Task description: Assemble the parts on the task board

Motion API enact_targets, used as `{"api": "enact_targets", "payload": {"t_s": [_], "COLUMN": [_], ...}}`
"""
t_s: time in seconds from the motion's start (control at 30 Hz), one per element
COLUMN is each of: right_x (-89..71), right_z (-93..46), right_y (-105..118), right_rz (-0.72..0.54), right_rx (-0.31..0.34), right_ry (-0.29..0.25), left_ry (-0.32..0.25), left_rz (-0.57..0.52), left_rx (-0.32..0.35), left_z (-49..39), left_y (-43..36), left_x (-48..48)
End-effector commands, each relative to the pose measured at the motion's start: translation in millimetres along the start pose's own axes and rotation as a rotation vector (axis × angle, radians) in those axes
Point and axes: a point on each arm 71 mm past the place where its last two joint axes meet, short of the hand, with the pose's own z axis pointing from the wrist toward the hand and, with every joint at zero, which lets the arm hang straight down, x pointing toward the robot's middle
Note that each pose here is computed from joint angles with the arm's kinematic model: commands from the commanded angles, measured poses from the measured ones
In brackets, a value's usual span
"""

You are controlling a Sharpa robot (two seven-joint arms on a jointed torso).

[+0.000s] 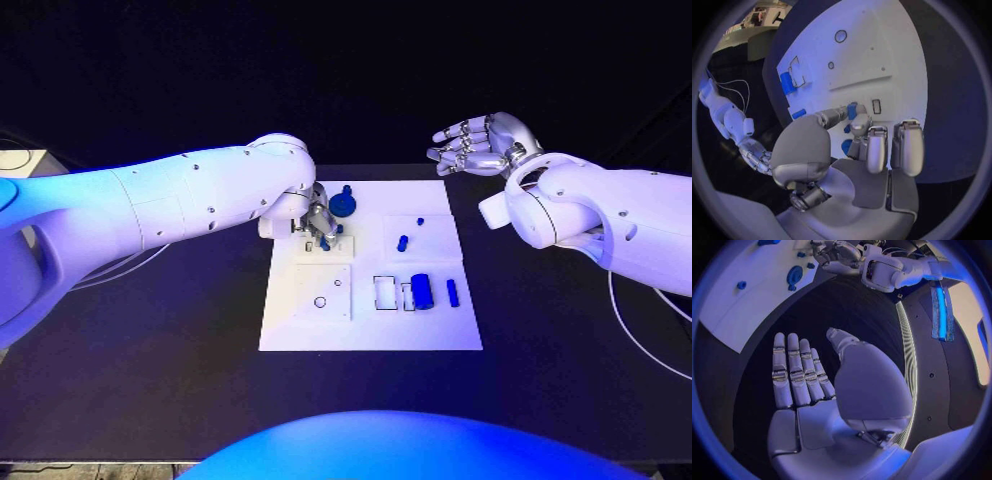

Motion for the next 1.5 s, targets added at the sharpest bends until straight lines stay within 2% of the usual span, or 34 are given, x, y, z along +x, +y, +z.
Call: {"api": "enact_targets", "payload": {"t_s": [0.03,0.57,1.5], "right_x": [1.8,1.5,0.2], "right_z": [0.1,0.0,-1.1], "right_y": [1.1,0.8,0.3], "right_rz": [-0.005,-0.005,-0.005], "right_rx": [-0.013,-0.013,-0.012], "right_ry": [0.018,0.020,0.017], "left_ry": [0.051,0.071,0.047], "left_rz": [0.008,0.044,0.053], "left_rx": [0.011,0.006,-0.008], "left_z": [2.3,1.9,2.6], "left_y": [-2.0,-2.0,-1.9], "left_x": [8.6,9.8,6.0]}}
